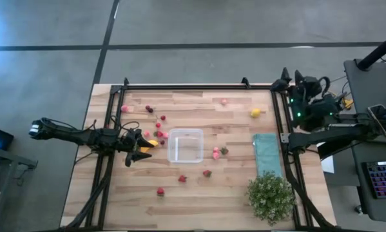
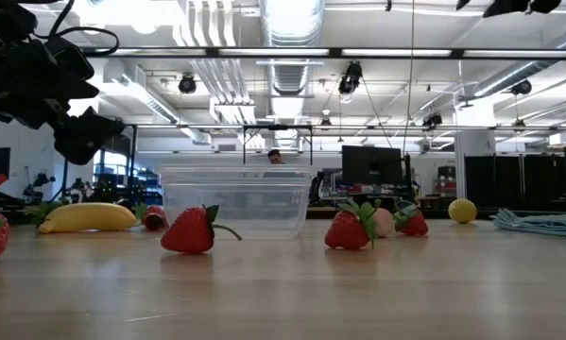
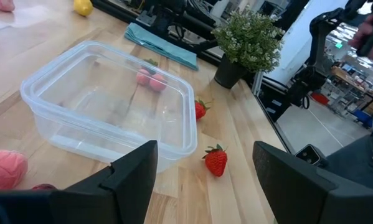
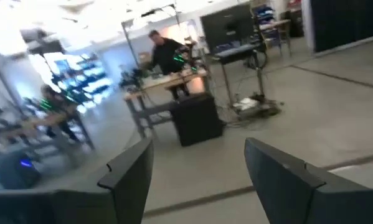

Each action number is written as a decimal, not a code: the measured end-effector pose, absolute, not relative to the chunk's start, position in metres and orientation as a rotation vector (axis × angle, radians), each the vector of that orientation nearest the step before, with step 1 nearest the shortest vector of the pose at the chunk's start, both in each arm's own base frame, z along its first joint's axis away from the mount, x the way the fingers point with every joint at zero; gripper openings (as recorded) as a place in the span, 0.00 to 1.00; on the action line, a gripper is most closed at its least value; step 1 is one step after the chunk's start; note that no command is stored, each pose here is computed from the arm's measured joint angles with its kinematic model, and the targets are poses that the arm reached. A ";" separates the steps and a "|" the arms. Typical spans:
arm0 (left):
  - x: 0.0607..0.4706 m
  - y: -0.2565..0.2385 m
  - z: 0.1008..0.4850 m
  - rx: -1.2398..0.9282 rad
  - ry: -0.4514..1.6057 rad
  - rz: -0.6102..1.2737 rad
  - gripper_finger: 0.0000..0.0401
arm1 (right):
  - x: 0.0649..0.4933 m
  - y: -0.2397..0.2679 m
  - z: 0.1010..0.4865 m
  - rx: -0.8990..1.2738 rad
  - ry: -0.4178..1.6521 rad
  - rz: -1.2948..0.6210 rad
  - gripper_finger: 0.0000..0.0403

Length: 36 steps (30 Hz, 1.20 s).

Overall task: Pick and placing Produce into tupperware
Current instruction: Put the lemon into the transparent bin

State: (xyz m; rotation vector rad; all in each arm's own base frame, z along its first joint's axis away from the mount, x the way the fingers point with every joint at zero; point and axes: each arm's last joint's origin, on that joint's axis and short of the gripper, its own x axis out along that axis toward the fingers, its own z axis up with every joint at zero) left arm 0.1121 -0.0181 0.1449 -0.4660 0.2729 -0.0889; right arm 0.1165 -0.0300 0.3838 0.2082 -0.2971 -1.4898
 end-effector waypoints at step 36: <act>0.112 -0.018 0.145 -0.466 0.273 -0.089 0.62 | 0.161 -0.169 0.370 0.531 0.757 -1.447 0.61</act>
